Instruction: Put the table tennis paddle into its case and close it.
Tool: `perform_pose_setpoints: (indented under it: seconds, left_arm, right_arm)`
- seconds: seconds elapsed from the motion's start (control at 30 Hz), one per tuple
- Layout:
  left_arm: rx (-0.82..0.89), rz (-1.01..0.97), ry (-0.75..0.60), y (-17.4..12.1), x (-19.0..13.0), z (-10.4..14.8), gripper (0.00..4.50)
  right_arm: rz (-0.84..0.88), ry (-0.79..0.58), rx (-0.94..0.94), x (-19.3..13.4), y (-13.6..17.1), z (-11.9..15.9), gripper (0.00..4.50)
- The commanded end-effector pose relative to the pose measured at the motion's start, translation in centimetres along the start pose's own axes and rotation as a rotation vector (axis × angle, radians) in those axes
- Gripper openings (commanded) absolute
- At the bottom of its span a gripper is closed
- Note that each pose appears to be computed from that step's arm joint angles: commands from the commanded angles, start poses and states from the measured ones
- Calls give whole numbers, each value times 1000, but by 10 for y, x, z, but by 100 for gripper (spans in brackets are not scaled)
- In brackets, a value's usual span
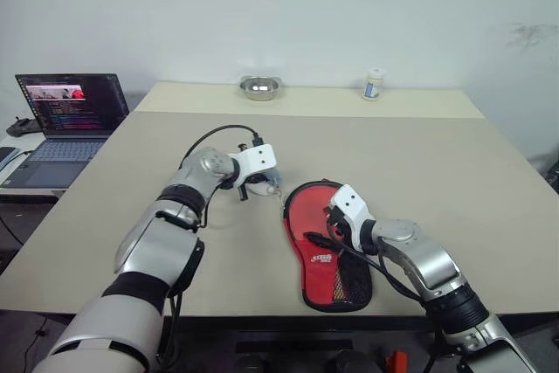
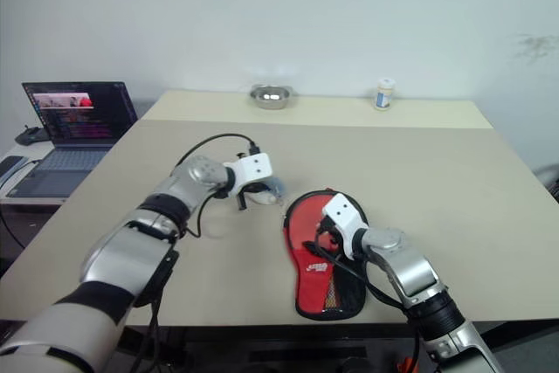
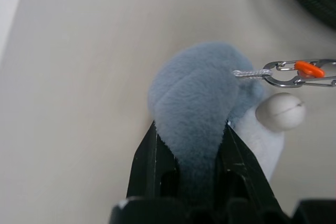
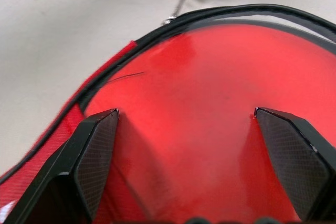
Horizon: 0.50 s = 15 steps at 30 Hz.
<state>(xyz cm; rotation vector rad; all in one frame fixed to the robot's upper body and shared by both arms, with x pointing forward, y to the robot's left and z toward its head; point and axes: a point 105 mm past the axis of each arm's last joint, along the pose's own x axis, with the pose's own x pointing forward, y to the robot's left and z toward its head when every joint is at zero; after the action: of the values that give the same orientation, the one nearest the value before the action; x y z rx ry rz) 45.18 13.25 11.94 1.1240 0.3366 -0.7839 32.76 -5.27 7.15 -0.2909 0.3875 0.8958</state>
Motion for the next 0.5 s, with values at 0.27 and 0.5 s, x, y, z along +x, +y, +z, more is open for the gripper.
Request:
perform_pose_setpoints:
  seconds: [0.27, 0.5]
  left_arm:
    - [295, 368, -62, 52, 2, 93, 29]
    - [369, 407, -202, 38, 10, 161, 28]
  right_arm:
    - [34, 164, 81, 0, 17, -44, 450]
    - [49, 183, 99, -3, 26, -51, 450]
